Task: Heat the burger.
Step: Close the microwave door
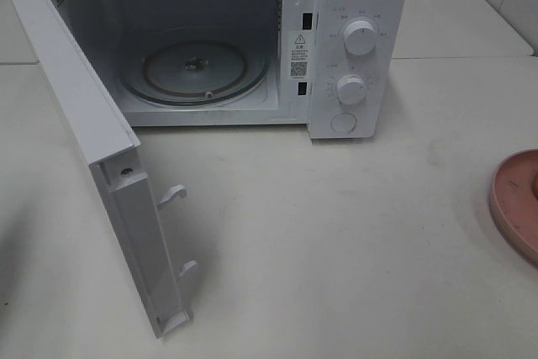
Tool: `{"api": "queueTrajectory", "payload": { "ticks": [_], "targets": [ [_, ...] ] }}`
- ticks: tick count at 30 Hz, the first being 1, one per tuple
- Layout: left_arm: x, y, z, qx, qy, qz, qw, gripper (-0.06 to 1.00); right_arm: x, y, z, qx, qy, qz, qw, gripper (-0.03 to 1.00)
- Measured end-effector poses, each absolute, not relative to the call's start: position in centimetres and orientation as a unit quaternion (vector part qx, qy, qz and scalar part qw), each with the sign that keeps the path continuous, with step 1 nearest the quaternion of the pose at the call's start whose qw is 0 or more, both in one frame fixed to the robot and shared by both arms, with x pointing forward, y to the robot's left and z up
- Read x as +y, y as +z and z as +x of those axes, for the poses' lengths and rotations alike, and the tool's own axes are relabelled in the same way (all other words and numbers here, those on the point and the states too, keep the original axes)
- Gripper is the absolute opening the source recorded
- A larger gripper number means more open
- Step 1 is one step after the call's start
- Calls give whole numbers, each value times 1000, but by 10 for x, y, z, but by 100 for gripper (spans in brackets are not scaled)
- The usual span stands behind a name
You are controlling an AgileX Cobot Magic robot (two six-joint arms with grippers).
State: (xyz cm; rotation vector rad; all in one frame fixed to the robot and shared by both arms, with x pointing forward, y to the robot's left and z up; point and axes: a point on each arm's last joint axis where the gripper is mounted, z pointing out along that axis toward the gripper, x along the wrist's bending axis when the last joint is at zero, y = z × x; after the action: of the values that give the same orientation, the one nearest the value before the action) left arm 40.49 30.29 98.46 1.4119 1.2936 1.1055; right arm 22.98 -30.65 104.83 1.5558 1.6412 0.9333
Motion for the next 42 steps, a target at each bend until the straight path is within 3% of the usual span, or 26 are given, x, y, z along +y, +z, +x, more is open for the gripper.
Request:
{"api": "queueTrajectory", "payload": {
  "ticks": [17, 42],
  "targets": [
    [264, 960, 433, 421, 349, 630, 552, 0, -306, 1048, 230, 631, 359, 598, 341, 76],
    [175, 948, 460, 408, 340, 641, 554, 0, -306, 1048, 230, 631, 359, 598, 341, 76]
  ]
}}
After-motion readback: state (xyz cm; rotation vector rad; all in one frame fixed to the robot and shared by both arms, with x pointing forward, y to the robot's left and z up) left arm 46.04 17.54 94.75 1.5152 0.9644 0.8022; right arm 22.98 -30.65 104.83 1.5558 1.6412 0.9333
